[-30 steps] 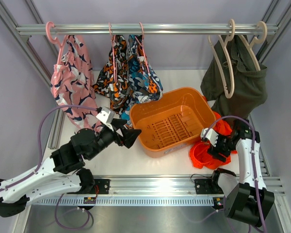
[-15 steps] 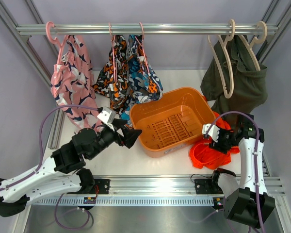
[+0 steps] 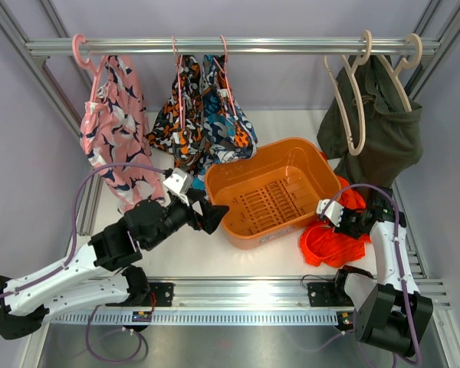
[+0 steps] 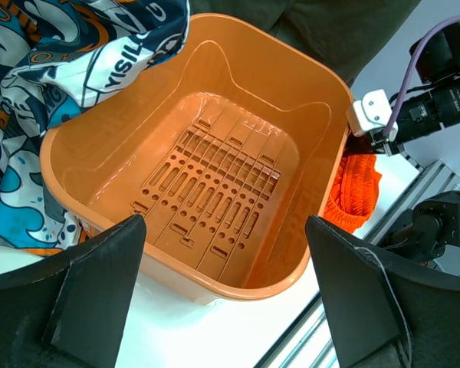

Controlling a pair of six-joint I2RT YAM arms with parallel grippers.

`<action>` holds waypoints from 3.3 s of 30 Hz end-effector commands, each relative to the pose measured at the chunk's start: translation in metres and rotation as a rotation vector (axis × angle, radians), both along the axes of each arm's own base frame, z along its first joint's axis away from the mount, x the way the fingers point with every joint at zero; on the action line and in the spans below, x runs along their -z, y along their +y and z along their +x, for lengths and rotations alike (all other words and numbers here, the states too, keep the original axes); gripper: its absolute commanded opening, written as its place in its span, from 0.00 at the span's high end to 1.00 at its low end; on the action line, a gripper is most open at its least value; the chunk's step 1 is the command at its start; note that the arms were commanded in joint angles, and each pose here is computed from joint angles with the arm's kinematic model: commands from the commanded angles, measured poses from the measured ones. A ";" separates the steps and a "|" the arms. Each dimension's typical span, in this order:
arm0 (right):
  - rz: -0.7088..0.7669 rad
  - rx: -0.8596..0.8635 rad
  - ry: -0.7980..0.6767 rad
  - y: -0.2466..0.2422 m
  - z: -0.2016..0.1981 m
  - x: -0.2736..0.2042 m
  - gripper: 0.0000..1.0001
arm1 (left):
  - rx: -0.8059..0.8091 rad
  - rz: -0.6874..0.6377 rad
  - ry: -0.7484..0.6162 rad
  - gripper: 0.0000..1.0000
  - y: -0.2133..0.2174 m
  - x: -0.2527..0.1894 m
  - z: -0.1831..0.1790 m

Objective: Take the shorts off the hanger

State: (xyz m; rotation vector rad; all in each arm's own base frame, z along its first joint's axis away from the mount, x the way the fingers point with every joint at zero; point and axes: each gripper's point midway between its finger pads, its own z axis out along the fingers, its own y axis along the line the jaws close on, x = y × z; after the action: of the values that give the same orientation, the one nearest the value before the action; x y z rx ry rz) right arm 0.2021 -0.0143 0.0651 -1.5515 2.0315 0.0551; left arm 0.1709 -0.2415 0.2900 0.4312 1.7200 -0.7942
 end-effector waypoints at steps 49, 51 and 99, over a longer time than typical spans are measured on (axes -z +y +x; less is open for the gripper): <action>1.331 -0.044 -0.640 0.148 0.046 -0.570 1.00 | 0.002 -0.069 -0.068 0.06 -0.012 -0.046 0.008; 1.375 0.018 -0.639 0.144 0.067 -0.588 1.00 | -0.002 -0.072 -0.066 0.06 -0.011 -0.046 0.008; 0.716 0.240 -0.280 0.151 0.098 -0.341 0.31 | -0.012 -0.070 -0.018 0.04 -0.011 -0.018 0.007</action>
State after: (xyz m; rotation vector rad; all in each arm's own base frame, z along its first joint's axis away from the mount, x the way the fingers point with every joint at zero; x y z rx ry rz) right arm 0.3110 0.1483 0.3402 -0.8503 1.8049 0.5091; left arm 0.1765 -0.2539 0.2941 0.4318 1.7185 -0.8011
